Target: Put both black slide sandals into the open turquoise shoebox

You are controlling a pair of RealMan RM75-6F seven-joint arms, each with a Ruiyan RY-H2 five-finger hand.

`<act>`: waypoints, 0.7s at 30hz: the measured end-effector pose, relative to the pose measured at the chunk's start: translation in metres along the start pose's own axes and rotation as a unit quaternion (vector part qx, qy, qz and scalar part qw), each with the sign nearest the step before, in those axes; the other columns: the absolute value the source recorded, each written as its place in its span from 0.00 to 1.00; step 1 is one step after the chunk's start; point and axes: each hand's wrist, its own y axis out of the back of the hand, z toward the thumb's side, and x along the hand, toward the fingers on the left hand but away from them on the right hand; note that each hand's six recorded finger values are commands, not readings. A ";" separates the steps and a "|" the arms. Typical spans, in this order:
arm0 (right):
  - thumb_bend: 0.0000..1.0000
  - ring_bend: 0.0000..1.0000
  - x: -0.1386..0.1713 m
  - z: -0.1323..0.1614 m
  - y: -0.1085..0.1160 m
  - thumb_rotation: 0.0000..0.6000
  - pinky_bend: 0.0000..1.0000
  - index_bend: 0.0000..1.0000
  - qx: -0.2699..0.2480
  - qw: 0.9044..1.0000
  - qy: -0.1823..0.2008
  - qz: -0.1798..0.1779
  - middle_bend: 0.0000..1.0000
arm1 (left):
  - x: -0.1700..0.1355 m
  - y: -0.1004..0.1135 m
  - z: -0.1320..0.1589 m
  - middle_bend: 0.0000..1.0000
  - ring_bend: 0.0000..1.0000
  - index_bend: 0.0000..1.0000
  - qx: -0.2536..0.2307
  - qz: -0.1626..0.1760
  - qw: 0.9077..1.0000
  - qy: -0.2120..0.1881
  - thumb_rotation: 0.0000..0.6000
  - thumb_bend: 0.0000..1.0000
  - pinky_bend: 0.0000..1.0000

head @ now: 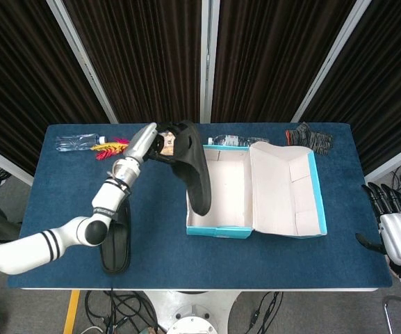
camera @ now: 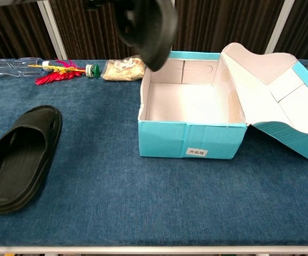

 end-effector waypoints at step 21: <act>0.07 0.00 -0.002 0.003 0.002 1.00 0.11 0.00 0.006 1.000 0.000 0.009 0.06 | 0.056 -0.093 0.008 0.57 0.66 0.57 0.043 -0.024 0.998 -0.030 1.00 0.00 0.79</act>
